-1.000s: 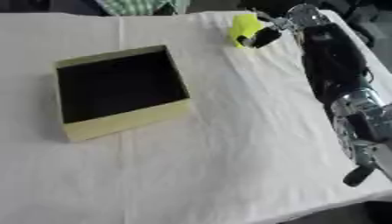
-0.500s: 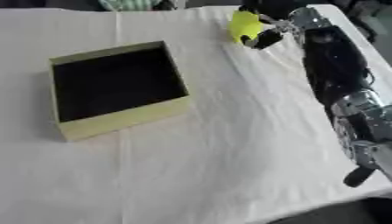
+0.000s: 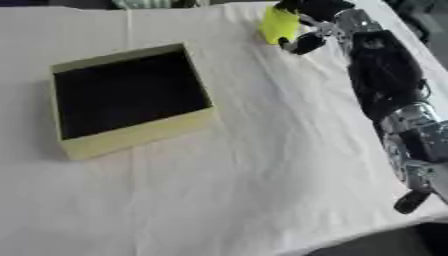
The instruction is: Pick up objects on the table and place them in the box.
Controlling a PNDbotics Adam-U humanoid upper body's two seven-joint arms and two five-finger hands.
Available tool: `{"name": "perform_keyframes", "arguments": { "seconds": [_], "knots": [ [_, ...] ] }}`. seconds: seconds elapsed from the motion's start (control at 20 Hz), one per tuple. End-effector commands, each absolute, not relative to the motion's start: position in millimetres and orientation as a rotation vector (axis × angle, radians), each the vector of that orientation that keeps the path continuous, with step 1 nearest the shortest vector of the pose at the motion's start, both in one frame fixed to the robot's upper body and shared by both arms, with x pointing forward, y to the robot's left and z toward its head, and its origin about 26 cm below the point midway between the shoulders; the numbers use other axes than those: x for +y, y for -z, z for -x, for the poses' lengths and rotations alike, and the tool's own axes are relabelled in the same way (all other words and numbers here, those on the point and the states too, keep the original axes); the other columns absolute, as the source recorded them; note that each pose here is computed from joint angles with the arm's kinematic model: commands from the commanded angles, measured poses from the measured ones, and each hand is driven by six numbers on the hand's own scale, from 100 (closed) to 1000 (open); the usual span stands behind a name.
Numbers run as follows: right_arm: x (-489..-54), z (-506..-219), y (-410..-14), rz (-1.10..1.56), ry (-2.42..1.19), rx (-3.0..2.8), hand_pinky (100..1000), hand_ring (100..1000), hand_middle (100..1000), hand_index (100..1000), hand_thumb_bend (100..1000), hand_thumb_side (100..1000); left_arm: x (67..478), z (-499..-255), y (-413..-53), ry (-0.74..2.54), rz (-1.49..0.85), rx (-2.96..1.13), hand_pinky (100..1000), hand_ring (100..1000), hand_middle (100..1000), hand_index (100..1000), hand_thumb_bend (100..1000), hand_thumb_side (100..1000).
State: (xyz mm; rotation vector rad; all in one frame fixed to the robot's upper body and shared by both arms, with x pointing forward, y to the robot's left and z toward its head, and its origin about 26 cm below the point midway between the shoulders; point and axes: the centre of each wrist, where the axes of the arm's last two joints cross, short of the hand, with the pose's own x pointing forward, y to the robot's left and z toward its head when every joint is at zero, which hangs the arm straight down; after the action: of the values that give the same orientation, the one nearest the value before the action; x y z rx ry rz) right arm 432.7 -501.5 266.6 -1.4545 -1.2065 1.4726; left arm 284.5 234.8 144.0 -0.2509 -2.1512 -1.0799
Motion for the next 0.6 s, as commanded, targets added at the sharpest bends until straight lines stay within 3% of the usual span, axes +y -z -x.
{"name": "perform_keyframes", "arguments": {
  "seconds": [0.05, 0.3, 0.6],
  "knots": [
    [-515.7, -421.3, -288.2, 1.519, -1.43, -1.212, 846, 961, 957, 1000, 184, 467, 234.1, -283.2, -151.7, 1.096, 0.241, -2.182, 687, 530, 509, 769, 100, 950],
    [-514.0, -421.8, -290.1, 1.534, -1.418, -1.243, 832, 945, 948, 1000, 195, 398, 233.9, -283.2, -151.6, 1.095, 0.242, -2.182, 687, 529, 509, 768, 100, 951],
    [-512.2, -422.7, -291.5, 1.548, -1.413, -1.277, 830, 945, 950, 1000, 191, 393, 234.0, -283.2, -151.6, 1.094, 0.242, -2.182, 688, 529, 509, 768, 100, 952]
  ]
}}
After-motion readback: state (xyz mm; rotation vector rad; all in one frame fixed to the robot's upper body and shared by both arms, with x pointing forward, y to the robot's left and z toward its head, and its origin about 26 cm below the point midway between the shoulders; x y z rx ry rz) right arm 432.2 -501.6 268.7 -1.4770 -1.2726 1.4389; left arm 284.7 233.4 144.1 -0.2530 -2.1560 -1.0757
